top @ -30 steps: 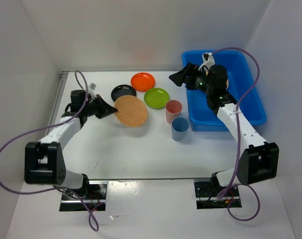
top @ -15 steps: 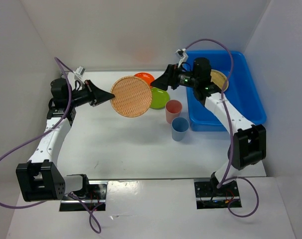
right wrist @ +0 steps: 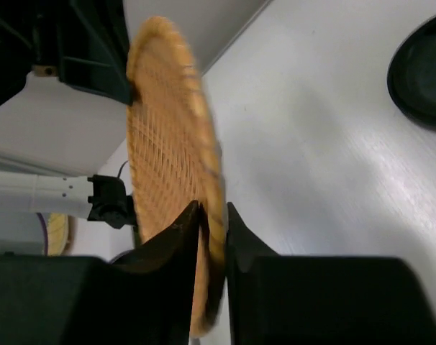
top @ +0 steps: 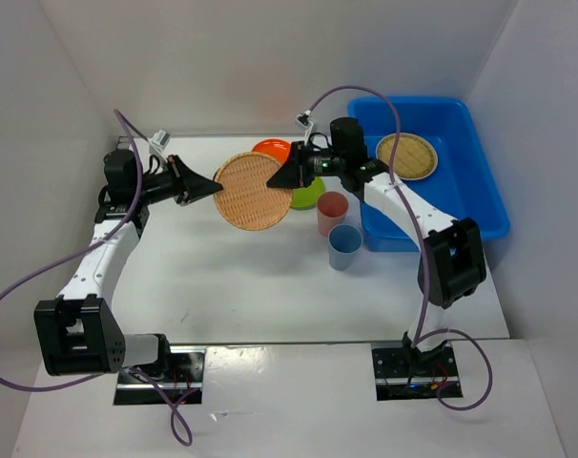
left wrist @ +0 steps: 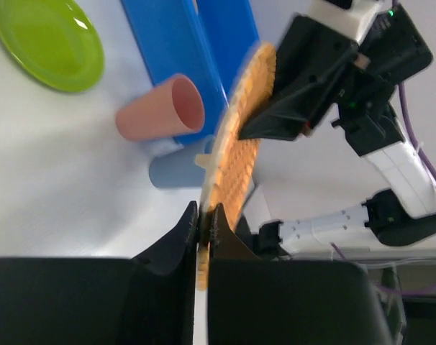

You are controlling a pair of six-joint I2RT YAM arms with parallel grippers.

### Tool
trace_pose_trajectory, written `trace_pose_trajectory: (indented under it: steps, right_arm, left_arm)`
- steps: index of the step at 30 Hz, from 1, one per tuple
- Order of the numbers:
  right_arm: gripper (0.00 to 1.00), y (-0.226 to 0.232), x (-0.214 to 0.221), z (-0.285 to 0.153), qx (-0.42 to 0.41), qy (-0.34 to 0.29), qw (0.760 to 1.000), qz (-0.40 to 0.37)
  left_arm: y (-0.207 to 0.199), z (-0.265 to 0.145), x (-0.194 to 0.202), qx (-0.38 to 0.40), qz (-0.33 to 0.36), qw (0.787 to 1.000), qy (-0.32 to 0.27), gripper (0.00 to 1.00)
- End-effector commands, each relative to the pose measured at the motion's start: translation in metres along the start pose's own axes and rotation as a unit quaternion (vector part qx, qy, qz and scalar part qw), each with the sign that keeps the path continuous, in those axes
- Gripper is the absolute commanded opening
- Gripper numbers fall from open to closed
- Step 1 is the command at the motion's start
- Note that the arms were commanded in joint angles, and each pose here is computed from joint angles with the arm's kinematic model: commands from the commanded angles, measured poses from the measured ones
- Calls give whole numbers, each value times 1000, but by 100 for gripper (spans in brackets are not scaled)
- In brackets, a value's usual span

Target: Place the mixed dishes into the plastic bin

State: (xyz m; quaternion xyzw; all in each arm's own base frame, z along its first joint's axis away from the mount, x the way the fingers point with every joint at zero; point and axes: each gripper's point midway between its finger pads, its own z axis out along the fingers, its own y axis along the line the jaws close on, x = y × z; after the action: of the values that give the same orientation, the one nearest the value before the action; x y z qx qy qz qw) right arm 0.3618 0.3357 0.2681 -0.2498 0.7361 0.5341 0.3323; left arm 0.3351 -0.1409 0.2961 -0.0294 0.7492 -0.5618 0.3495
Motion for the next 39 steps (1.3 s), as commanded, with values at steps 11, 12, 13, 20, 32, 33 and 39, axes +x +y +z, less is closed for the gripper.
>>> trace_pose_trajectory:
  steps: [11, 12, 13, 20, 32, 33, 39]
  right_arm:
    - [0, 18, -49, -10, 64, -42, 996, -37]
    - [0, 22, -64, -16, 80, -65, 993, -50]
    - [0, 14, -73, -22, 107, -79, 990, -41]
    - [0, -48, -155, -115, 212, -280, 933, 77]
    - [0, -211, -148, -289, 339, -509, 750, 253]
    - [0, -223, -141, -296, 350, -517, 734, 268]
    - [0, -292, -104, -333, 420, -553, 647, 316]
  left_arm:
    - [44, 9, -11, -54, 21, 998, -11, 58]
    - [47, 9, -13, -61, 21, 998, -18, 68]
    - [53, 4, -14, -75, 14, 997, -27, 75]
    - [112, -10, -37, -219, -18, 965, -142, 98]
    - [199, 16, -56, -247, -68, 950, -179, 96]
    - [202, 17, -58, -249, -66, 950, -177, 96]
    - [222, 29, -64, -250, -73, 951, -168, 96]
